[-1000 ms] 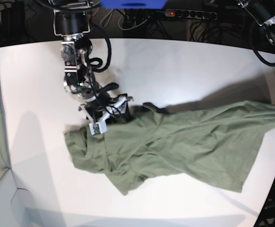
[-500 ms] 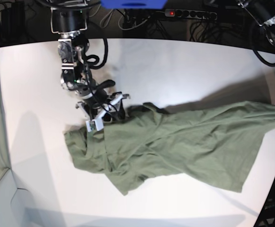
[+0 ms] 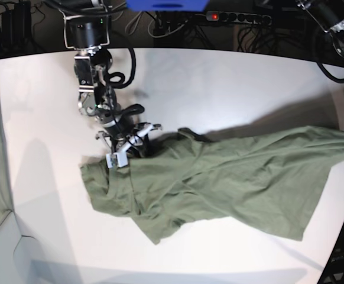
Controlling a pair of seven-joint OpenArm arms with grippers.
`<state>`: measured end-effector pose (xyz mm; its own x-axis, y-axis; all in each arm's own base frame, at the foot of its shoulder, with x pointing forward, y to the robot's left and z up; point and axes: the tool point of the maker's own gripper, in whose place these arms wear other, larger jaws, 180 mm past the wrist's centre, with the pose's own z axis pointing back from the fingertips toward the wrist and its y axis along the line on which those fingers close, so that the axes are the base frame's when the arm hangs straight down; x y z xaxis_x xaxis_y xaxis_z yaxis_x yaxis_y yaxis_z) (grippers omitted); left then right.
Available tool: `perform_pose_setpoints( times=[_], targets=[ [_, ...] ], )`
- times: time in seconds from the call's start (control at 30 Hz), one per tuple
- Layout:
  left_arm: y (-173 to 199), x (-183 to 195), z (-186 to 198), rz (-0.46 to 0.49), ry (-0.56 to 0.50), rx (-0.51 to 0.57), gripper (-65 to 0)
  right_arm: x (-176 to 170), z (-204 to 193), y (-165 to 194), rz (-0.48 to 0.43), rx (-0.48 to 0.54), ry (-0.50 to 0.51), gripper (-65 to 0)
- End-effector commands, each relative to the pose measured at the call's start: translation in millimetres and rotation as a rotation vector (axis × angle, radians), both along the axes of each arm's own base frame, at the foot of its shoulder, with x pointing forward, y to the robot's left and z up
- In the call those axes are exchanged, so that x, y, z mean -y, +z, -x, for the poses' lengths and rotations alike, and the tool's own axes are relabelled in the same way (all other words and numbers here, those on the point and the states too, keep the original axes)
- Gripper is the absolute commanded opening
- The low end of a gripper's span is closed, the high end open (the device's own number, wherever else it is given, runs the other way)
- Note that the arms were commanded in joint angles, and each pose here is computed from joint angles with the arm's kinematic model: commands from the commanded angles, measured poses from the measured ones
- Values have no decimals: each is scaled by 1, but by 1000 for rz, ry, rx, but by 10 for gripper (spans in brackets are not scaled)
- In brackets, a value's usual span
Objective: Layout the t-shirt on the table in an organized manner, then fold the t-shirt properly
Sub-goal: 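Grasp the bunched shirt fabric with the right gripper and hold it, then pull the held fabric with the right gripper away from the left gripper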
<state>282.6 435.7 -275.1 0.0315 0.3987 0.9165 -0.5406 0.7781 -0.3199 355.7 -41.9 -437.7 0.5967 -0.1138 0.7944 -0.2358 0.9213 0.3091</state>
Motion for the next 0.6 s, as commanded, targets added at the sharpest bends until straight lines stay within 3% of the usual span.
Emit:
perform_pose_setpoints(
  times=[0.0, 0.17, 0.33, 0.57],
  targets=[
    [22, -7, -4, -43, 4, 50, -647, 0, 14, -15, 40, -74, 24, -638],
    [22, -6, -4, -43, 3, 53, -647, 3, 29, 7, 43, -10, 17, -650],
    [16, 1, -2, -19, 8, 59, -647, 9, 38, 65, 47, 143, 0, -650],
    [3, 10, 2, 12, 8, 47, -647, 13, 63, 118, 53, 262, -12, -650]
  ],
)
